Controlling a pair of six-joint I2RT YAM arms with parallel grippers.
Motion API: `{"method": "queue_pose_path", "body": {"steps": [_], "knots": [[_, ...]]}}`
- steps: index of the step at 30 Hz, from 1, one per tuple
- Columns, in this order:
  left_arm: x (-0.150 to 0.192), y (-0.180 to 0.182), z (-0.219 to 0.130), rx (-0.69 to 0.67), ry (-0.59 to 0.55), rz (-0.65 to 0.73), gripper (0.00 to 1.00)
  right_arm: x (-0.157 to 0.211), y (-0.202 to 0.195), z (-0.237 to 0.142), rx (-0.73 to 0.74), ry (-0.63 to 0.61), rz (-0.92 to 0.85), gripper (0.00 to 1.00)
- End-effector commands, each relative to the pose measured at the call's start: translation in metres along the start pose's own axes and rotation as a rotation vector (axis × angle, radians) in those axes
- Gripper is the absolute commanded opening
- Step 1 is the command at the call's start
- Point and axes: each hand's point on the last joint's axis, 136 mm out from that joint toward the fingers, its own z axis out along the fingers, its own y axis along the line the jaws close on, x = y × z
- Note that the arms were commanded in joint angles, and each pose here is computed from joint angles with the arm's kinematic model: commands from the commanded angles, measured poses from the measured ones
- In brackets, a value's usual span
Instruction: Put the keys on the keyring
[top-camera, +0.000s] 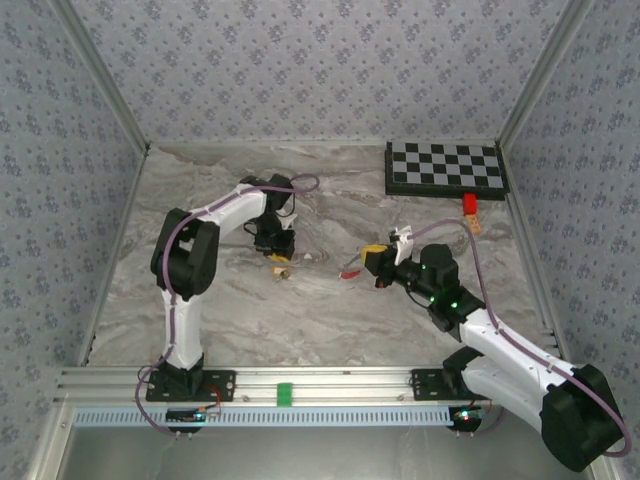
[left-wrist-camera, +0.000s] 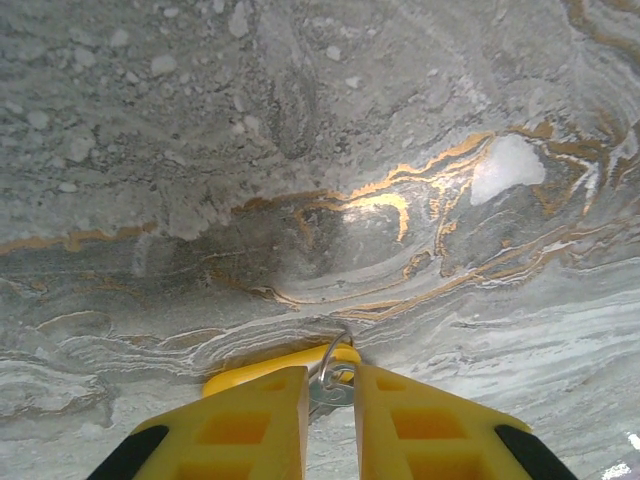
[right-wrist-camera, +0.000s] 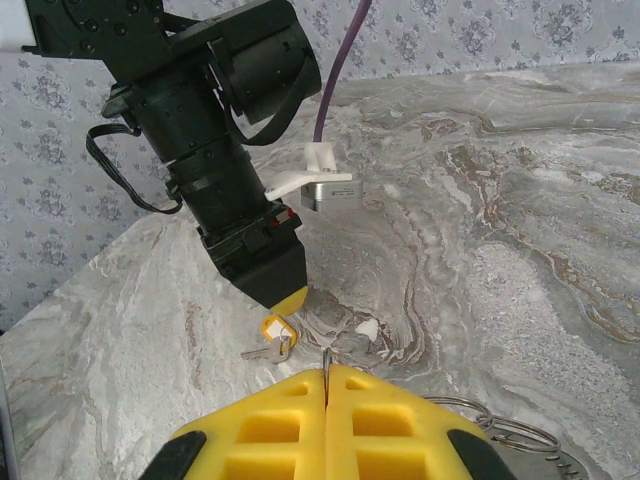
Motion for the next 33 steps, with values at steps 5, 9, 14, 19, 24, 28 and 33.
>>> {"method": "queue_pose_path", "body": {"steps": [5,9,14,19,24,28,33], "knots": [[0.012,0.002,0.013,-0.024,0.079,0.016,0.20,-0.006,0.000,-0.001,0.004,-0.019,-0.010,0.00],[0.013,0.001,0.014,-0.026,0.083,0.018,0.20,-0.006,0.000,-0.002,0.004,-0.020,-0.011,0.00],[0.014,-0.002,0.016,-0.020,0.091,0.025,0.20,-0.006,0.000,-0.002,0.005,-0.020,-0.012,0.00],[0.017,-0.005,0.018,-0.010,0.102,0.031,0.19,-0.007,0.000,-0.002,0.005,-0.021,-0.013,0.00],[0.017,-0.009,0.017,0.006,0.100,0.034,0.19,-0.006,0.000,-0.002,0.006,-0.018,-0.011,0.00],[0.017,-0.010,0.017,0.010,0.100,0.037,0.19,-0.006,0.000,-0.002,0.006,-0.019,-0.012,0.00],[0.016,-0.008,0.018,-0.002,0.102,0.037,0.18,-0.006,0.000,-0.002,0.008,-0.020,-0.012,0.00]]}}
